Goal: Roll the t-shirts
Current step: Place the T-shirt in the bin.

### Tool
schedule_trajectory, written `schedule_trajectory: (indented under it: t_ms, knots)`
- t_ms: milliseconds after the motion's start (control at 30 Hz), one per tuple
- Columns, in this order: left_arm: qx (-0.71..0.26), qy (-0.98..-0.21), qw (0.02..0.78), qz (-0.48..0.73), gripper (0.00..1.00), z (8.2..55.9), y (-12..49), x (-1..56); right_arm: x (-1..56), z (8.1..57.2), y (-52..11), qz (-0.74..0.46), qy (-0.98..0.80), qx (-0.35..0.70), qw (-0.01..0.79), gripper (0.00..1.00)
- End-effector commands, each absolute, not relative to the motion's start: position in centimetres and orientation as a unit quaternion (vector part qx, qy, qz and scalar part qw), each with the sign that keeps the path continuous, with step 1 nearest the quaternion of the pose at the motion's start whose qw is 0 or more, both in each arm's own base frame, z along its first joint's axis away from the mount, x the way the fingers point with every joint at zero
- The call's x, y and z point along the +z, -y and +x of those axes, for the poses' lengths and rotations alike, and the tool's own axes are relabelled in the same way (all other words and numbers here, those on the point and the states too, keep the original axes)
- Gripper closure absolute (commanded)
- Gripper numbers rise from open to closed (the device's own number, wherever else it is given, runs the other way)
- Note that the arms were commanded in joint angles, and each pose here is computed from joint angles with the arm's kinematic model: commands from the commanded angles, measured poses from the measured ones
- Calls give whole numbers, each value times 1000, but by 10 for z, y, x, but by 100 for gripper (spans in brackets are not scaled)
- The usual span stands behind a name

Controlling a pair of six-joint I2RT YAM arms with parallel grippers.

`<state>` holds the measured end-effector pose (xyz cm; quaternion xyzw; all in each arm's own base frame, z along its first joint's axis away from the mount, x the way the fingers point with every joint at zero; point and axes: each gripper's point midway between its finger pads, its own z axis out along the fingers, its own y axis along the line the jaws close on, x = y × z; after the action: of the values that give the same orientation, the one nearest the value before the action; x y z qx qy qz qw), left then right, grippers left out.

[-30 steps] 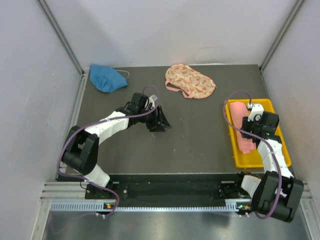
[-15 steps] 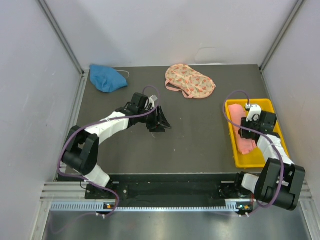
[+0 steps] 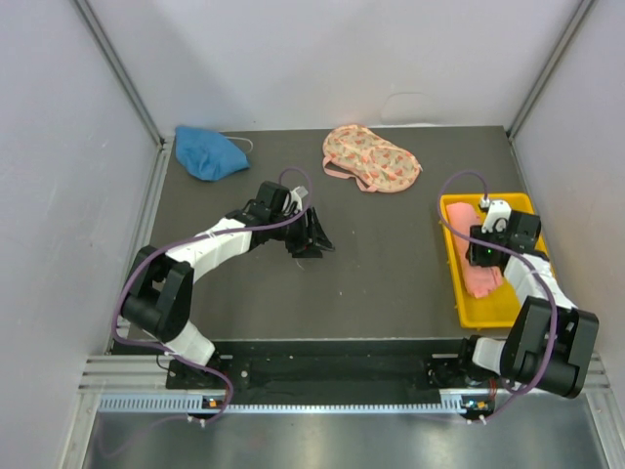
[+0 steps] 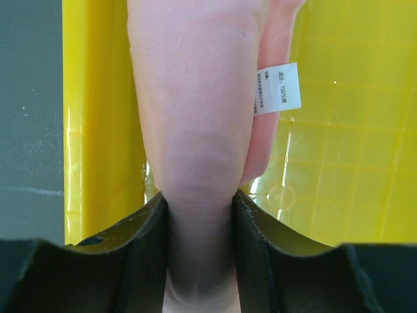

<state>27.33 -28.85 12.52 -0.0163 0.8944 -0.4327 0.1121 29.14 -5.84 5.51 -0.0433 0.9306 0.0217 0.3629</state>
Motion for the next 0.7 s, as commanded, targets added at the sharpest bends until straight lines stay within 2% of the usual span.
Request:
schedule_trajectory:
  t_ms: [0,333,567,667]
  knots:
    - [-448,-883,141,2,45,279,291,144,83,312,65,-48,-916,14,398,60]
    - [-452,-881,139,-1,45,279,292,143,91,306,67,-42,-921,9,386,48]
    - [-449,-883,140,0,45,278,291,141,95,304,75,-25,-928,-6,373,44]
    - [-449,-883,139,-2,45,278,291,140,104,306,76,-17,-927,-8,374,38]
